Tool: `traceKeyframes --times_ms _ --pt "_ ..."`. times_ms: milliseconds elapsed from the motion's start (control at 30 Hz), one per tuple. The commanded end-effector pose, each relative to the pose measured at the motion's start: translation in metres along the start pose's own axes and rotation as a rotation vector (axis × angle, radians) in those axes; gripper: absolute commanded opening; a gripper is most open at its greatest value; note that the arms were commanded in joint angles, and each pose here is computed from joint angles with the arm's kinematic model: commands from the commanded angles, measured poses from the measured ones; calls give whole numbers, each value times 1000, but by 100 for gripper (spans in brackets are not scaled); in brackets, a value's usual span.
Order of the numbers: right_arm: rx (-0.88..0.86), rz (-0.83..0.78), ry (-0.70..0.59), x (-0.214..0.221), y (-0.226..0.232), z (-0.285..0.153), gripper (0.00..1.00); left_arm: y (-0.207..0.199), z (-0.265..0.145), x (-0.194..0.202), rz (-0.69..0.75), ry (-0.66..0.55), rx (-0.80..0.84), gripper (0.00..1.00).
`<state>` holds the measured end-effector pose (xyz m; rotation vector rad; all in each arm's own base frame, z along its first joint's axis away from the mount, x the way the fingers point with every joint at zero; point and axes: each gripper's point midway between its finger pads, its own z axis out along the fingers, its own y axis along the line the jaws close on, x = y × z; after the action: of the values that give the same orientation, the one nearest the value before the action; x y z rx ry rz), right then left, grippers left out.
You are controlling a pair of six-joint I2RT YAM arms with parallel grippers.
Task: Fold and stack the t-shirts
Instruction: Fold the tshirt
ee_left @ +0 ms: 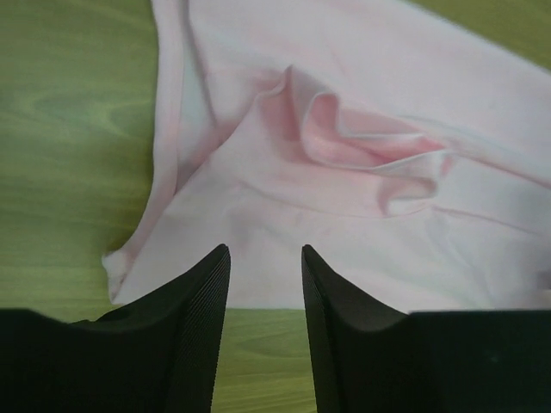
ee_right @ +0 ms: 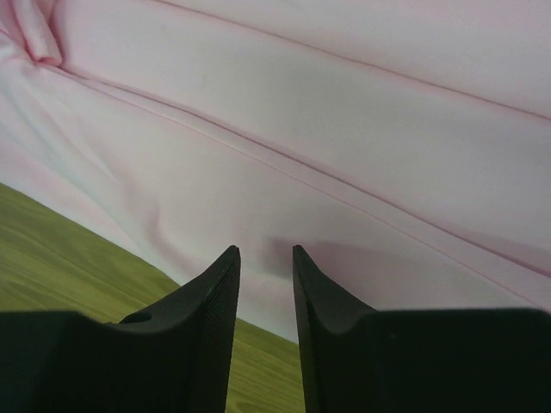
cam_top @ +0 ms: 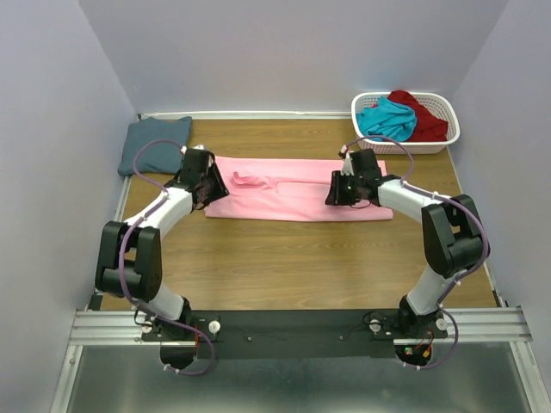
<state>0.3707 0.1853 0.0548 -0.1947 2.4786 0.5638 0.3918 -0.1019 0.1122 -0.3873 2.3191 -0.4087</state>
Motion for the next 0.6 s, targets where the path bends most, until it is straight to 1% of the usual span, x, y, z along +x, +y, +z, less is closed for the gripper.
traceKeyframes --times_ms 0,100,167,200,333,467,567 --pt "20 -17 58 9 -6 10 36 36 17 40 -44 96 -111 45" --pt "56 6 64 7 -23 15 35 50 21 54 -60 139 -148 44" --pt "111 38 43 -4 -45 17 34 63 24 60 -63 152 -193 44" --pt "112 38 43 -5 -45 18 34 67 25 62 -64 157 -208 44" --pt "207 110 -4 -26 -85 17 34 83 29 76 -88 203 -243 44" --pt "306 204 -44 -39 -126 13 34 90 30 87 -104 236 -253 44" --pt "360 284 -83 -48 -154 3 34 91 25 90 -111 231 -254 44"
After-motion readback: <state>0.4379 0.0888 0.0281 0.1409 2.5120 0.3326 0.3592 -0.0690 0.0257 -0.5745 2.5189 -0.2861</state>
